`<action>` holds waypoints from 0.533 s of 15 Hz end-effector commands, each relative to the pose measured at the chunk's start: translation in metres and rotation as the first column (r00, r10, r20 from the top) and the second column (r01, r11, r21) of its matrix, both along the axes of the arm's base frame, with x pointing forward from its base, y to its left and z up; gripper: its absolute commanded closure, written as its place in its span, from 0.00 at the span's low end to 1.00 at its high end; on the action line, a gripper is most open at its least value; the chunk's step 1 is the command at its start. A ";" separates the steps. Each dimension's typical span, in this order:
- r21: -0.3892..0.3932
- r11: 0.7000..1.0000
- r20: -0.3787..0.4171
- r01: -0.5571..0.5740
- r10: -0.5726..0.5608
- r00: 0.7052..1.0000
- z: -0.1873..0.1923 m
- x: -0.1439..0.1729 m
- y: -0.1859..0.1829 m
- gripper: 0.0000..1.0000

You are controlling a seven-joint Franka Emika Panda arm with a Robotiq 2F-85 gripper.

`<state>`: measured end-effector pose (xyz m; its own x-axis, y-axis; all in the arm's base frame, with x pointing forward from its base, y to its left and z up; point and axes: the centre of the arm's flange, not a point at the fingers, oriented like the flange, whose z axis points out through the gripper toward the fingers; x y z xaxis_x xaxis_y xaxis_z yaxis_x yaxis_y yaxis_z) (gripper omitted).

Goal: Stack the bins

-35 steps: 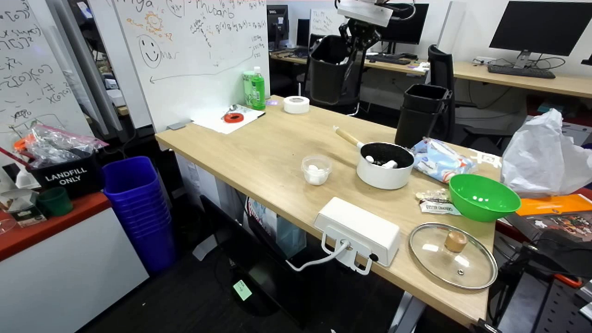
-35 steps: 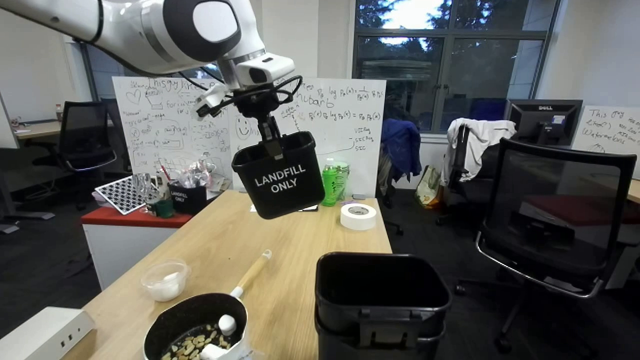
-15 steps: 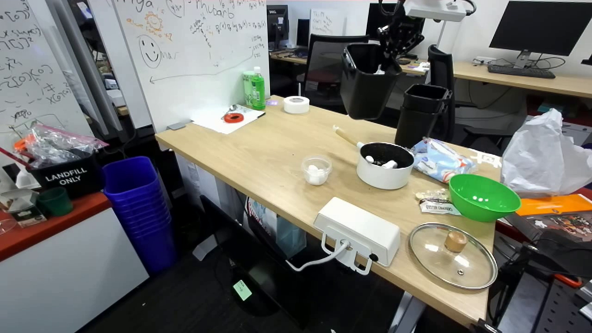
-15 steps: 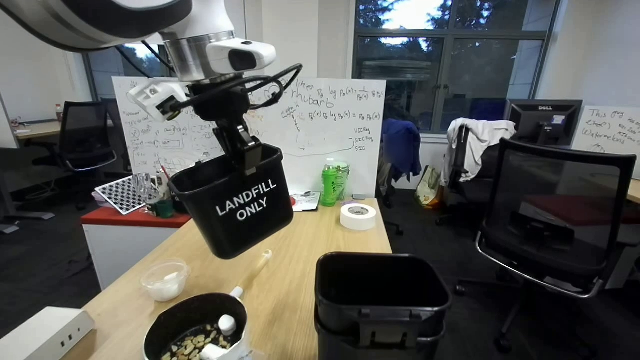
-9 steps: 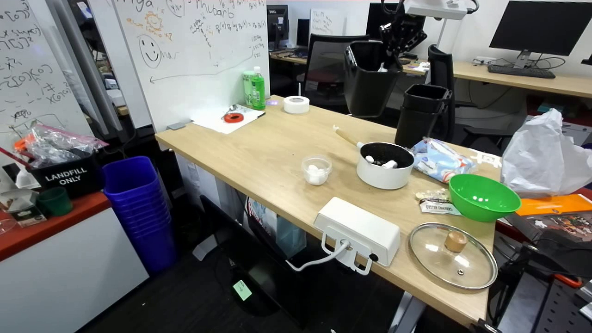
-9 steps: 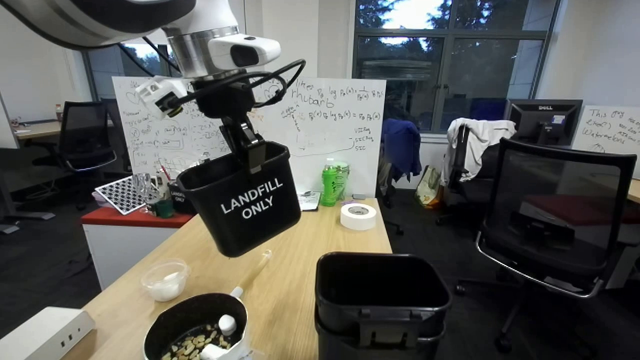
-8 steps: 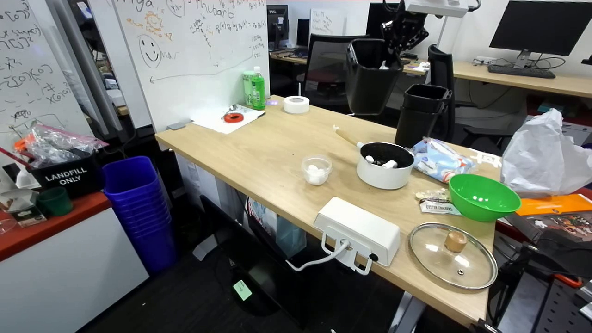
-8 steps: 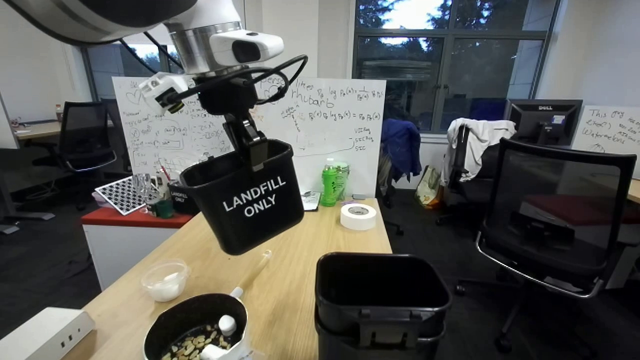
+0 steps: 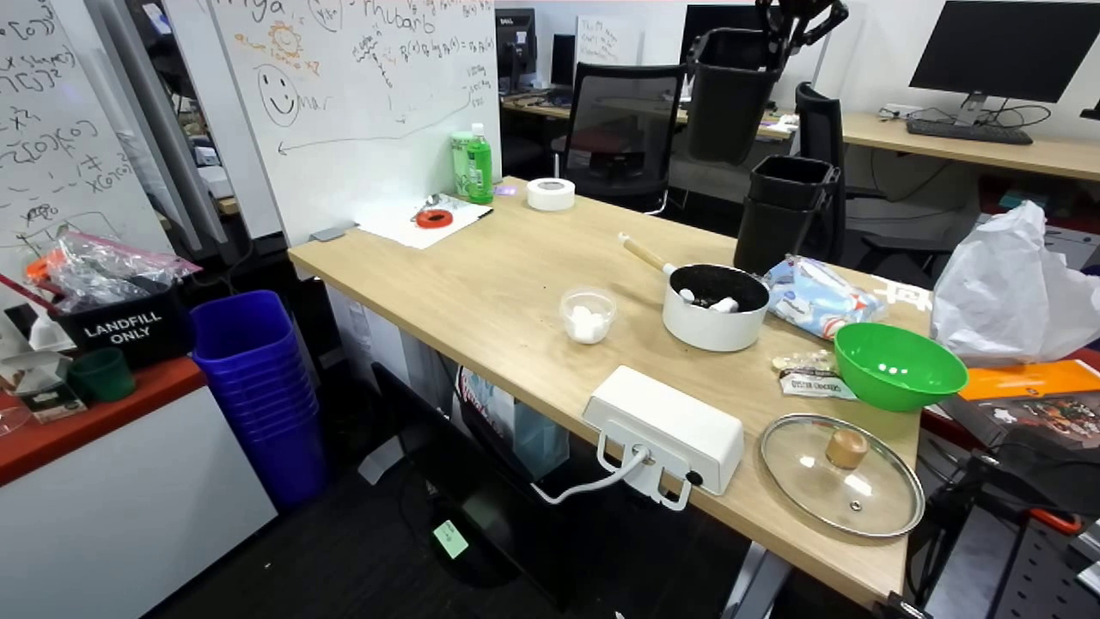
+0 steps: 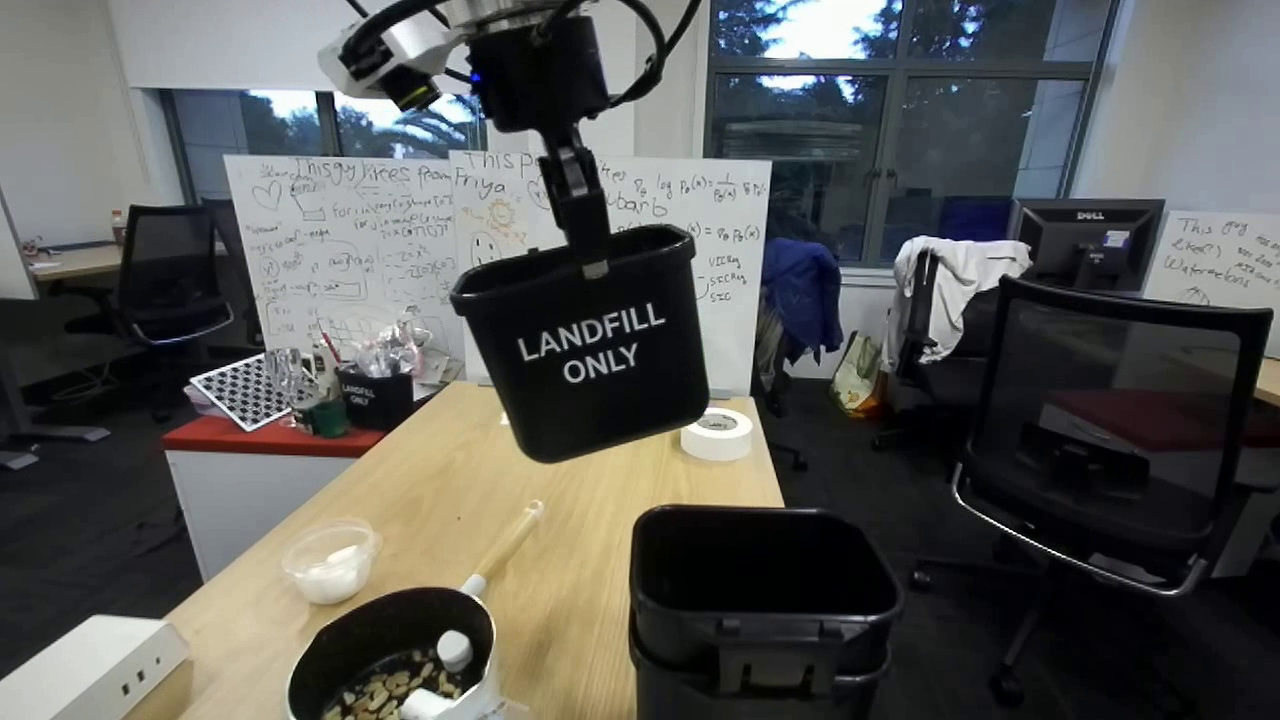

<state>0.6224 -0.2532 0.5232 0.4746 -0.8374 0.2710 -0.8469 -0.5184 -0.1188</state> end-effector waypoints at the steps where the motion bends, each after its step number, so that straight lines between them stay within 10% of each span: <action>1: 0.030 0.989 -0.011 0.144 -0.144 0.990 0.011 0.012 -0.031 0.98; 8: 0.043 0.972 0.013 0.231 -0.232 0.973 0.016 -0.010 -0.065 0.91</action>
<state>0.6119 -0.3183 0.5395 0.2608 -0.9349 0.2406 -0.9410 -0.3018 -0.1528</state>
